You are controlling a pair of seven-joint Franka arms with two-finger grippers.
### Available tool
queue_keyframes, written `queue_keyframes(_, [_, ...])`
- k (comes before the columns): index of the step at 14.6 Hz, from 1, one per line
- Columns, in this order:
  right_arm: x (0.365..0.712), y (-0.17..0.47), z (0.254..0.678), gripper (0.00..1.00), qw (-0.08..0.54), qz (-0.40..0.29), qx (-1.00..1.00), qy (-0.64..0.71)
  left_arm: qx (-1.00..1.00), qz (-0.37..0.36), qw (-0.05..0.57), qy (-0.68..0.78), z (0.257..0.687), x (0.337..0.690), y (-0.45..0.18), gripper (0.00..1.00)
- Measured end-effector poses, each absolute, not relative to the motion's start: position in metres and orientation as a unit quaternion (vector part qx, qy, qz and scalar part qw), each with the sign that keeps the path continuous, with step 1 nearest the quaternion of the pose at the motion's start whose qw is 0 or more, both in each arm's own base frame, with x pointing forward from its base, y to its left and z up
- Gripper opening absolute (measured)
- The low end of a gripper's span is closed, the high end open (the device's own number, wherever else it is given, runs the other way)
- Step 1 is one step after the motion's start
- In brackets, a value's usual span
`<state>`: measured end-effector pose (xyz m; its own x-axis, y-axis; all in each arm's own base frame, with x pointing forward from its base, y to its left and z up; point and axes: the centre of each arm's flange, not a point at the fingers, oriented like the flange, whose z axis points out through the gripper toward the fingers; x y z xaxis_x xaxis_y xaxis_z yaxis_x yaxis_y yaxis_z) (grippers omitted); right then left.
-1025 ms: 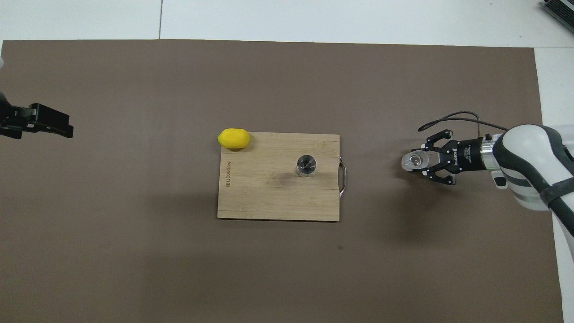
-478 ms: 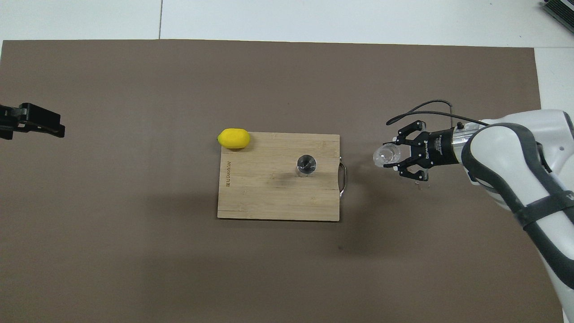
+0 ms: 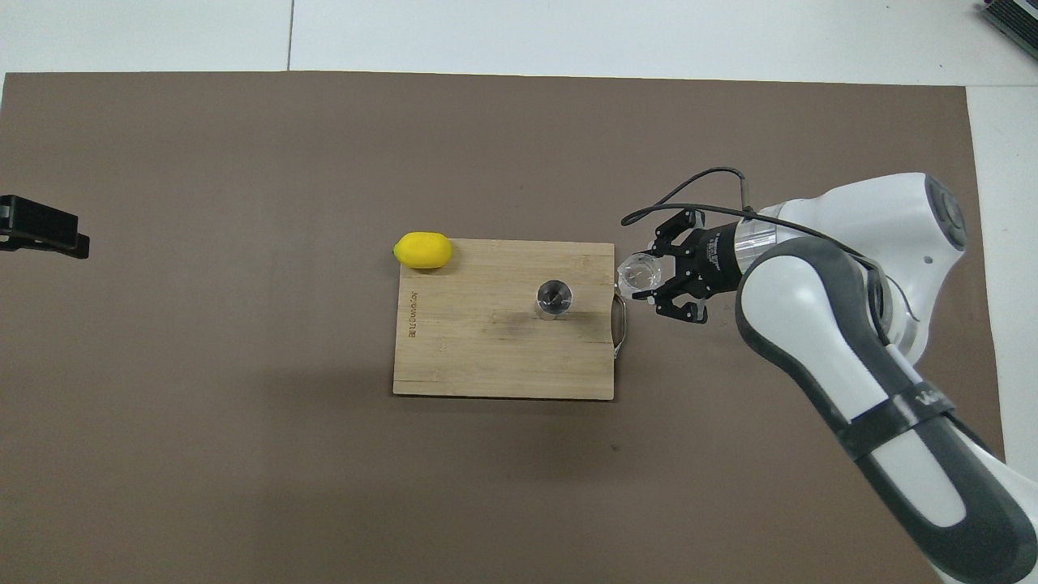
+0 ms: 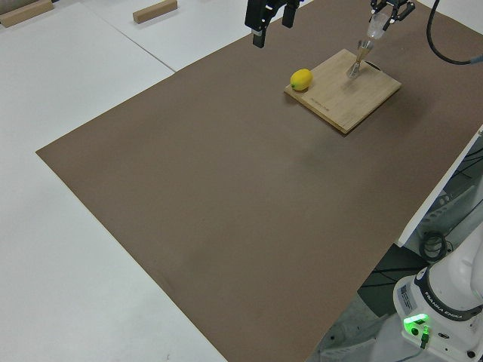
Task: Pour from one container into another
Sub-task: 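Lift the glass cup with the right gripper over the steel cup, then tilt the glass cup with the right gripper above the steel cup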
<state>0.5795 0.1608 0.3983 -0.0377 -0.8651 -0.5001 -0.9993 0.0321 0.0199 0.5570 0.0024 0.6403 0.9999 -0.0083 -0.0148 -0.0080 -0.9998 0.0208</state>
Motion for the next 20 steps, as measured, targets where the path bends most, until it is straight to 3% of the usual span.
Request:
queue_keyframes(11, [0.583,0.254,0.431,0.50,0.099,0.048,-0.723,0.683,1.000,-0.013,0.011,-0.006,0.625,0.543,0.000,1.00])
queue_keyframes(20, [0.564,0.302,0.425,0.50,0.023,-0.055,-0.793,0.606,1.000,-0.008,0.011,-0.005,0.625,0.544,0.001,1.00])
